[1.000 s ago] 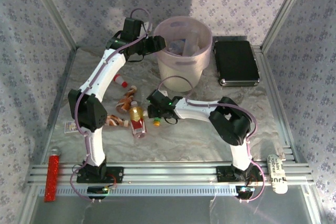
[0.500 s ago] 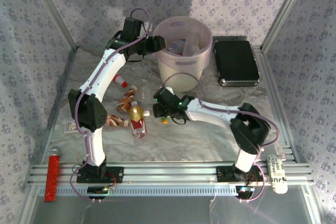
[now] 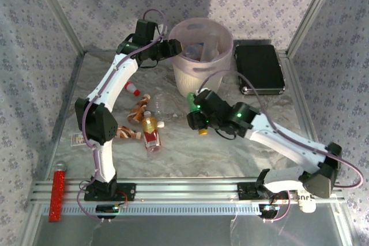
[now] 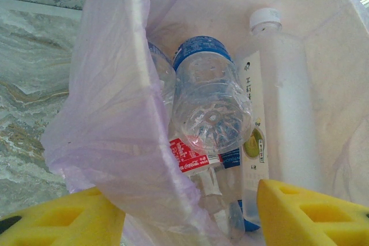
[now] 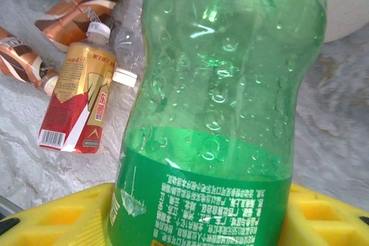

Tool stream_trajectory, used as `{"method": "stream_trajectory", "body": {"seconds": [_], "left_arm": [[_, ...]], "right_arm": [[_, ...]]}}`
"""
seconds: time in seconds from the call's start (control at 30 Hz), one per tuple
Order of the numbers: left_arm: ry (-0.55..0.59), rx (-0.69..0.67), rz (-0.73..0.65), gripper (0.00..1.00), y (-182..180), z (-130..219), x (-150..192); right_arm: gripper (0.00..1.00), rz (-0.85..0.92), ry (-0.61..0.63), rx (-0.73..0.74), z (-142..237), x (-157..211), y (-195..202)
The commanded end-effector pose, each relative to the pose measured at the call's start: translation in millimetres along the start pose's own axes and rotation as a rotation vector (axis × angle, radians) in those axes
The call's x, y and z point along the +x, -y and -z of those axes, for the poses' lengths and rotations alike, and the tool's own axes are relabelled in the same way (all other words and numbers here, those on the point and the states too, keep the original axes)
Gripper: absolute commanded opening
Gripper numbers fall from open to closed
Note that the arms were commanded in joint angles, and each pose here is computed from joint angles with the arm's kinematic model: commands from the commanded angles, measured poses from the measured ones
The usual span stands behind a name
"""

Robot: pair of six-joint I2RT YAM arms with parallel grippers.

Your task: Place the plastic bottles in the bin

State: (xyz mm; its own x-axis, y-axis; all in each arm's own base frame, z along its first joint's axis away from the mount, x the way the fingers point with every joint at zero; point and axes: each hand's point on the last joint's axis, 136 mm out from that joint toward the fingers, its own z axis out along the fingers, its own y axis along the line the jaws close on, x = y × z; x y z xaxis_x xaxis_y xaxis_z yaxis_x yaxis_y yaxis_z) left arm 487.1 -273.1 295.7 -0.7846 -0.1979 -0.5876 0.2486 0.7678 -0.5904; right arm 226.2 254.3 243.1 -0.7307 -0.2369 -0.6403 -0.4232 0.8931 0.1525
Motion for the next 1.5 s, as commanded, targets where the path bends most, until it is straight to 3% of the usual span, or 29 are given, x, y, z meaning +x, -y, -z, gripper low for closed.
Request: {"method": "stream_trajectory", "body": {"seconds": [0.0, 0.33, 0.7, 1.1, 1.47], "left_arm": [[-0.058, -0.016, -0.004, 0.62, -1.8, 2.7, 15.3], [-0.06, -0.012, -0.011, 0.61, 4.1, 5.2, 13.9], [-0.062, -0.009, -0.023, 0.61, 10.8, 6.8, 15.5], [-0.073, -0.017, -0.025, 0.61, 11.4, 6.9, 17.9], [-0.072, -0.028, -0.037, 0.61, 12.5, 11.9, 15.9]], "right_arm": [[0.54, 0.026, 0.045, 0.047, 43.6, -15.5, 20.3], [0.53, -0.044, 0.175, 0.105, 85.3, -88.9, 69.3], [0.5, -0.097, 0.275, 0.134, 80.3, -170.4, 110.3], [0.51, -0.105, 0.355, 0.152, 13.2, -252.9, 121.8], [0.54, -0.126, 0.213, 0.15, -73.8, -244.4, 130.1]]}}
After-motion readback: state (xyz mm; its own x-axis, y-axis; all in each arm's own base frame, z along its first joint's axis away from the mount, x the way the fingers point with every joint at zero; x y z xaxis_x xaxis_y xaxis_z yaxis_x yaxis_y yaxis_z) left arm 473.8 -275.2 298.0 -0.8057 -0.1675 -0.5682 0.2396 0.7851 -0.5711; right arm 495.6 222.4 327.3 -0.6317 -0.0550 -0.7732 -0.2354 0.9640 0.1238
